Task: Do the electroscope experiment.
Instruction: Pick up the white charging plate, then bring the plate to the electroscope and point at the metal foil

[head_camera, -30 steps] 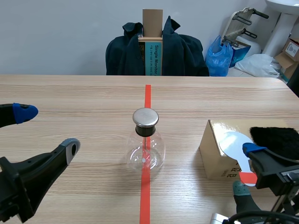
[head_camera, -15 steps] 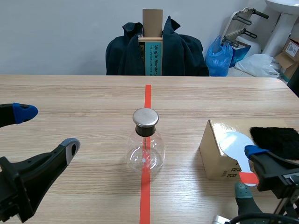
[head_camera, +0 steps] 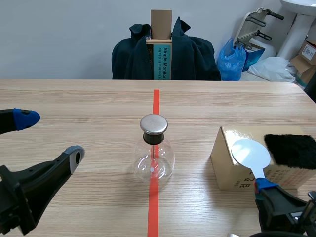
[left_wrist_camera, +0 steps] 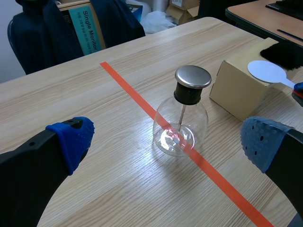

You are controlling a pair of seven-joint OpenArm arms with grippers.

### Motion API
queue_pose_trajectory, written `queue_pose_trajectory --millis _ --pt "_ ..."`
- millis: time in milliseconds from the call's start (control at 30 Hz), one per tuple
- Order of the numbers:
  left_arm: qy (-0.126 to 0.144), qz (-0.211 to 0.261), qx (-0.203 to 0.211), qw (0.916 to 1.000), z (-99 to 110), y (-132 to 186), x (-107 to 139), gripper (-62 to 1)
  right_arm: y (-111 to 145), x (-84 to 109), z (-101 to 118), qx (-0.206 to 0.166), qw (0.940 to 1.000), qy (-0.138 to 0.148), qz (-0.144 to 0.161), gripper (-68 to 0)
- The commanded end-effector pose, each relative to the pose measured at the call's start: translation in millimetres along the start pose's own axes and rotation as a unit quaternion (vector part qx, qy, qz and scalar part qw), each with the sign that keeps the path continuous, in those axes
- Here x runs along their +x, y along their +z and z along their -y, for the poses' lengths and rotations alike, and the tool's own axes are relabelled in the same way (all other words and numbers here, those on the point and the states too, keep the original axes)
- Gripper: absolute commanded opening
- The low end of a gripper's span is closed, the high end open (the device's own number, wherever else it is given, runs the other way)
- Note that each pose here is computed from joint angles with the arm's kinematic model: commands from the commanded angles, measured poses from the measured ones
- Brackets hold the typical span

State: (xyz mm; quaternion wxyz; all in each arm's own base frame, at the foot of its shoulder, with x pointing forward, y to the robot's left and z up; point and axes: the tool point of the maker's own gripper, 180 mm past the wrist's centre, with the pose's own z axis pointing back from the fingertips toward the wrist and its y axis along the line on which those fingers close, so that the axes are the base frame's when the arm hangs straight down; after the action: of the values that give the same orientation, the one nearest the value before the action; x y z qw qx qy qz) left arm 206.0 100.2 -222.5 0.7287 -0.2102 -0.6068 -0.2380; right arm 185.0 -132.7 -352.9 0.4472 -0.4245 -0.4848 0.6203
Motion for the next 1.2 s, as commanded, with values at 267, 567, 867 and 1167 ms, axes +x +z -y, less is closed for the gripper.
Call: queue_pose_trajectory --millis 267,567,867,1167 --pt "0.003 0.018 -0.008 0.9998 5.2 -1.6 9.2 1.4 -3.1 -21.1 20.4 -0.044 0.9987 0.018 -0.020 -66.7" --pt "0.002 0.014 -0.009 0.9999 5.3 -1.6 7.8 1.4 -13.0 -73.3 113.1 -0.166 0.9821 0.034 -0.082 -66.7" --pt "-0.053 -0.072 -0.030 0.9956 -8.1 -7.3 -21.1 -52.8 -4.2 -86.0 206.4 -0.292 0.9508 0.012 -0.104 -66.7" --pt "-0.055 -0.044 -0.067 0.9953 -57.0 -37.6 -34.9 -58.5 7.2 -91.8 247.1 -0.351 0.9291 -0.026 -0.115 -66.7"
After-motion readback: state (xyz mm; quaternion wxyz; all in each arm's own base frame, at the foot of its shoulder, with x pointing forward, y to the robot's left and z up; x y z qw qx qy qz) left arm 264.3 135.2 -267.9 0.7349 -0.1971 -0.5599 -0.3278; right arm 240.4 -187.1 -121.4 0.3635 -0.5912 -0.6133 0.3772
